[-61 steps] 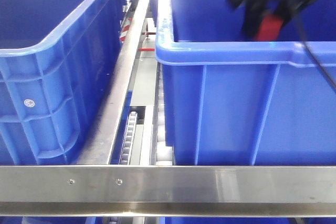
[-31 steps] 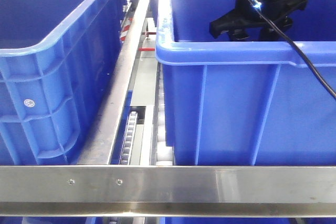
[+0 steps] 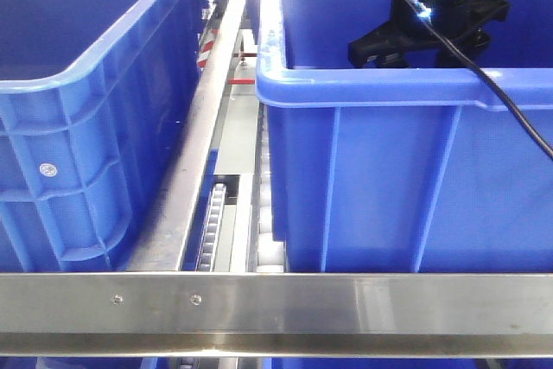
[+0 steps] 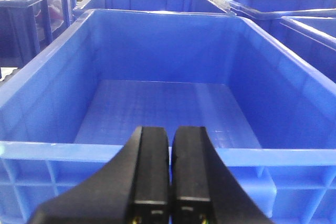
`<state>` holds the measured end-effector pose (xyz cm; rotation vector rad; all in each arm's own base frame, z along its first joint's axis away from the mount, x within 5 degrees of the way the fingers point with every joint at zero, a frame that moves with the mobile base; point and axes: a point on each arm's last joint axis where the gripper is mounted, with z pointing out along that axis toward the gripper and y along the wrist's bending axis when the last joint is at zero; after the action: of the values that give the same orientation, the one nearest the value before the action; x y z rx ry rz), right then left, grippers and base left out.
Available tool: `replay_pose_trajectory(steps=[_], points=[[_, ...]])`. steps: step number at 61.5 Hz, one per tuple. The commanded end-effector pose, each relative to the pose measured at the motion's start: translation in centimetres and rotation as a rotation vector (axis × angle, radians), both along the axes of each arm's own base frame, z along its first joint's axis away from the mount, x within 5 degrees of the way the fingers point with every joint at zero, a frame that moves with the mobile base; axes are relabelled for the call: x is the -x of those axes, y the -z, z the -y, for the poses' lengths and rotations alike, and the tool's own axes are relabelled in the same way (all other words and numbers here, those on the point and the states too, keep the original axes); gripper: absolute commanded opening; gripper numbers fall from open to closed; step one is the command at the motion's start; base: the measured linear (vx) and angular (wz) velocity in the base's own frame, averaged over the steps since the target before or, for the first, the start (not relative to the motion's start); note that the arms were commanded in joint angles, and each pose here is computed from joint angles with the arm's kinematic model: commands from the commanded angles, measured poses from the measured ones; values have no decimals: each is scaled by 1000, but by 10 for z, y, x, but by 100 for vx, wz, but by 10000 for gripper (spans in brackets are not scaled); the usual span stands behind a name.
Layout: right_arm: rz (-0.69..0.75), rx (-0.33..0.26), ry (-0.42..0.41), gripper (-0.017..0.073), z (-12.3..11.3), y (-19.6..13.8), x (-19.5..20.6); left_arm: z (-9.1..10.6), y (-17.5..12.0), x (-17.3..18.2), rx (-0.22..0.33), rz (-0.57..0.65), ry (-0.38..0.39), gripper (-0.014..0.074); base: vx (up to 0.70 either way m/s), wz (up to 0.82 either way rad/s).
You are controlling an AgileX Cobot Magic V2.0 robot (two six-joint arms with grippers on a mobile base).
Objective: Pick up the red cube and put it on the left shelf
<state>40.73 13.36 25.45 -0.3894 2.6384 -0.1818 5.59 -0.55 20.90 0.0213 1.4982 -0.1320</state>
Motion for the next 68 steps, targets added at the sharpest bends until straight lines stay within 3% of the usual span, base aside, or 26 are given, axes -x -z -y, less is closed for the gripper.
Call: replay_pose_trajectory(steps=[1, 14, 25, 32, 51, 68], points=[[111, -8, -11, 578, 5, -36, 2, -1, 0, 1, 10, 68, -12, 102, 0, 0], [101, -1, -6, 609, 6, -38, 4, -1, 0, 1, 10, 68, -12, 102, 0, 0], [174, -30, -10, 580, 9, -64, 13, -1, 0, 1, 10, 68, -12, 102, 0, 0], [209, -42, -4, 481, 13, -85, 24, -1, 0, 1, 10, 68, -12, 102, 0, 0], [297, -75, -12, 42, 28, -119, 63, -1, 0, 1, 10, 68, -12, 102, -1, -5], [483, -158, -98, 57, 44, -117, 122, -1, 0, 1, 10, 68, -12, 102, 0, 0]])
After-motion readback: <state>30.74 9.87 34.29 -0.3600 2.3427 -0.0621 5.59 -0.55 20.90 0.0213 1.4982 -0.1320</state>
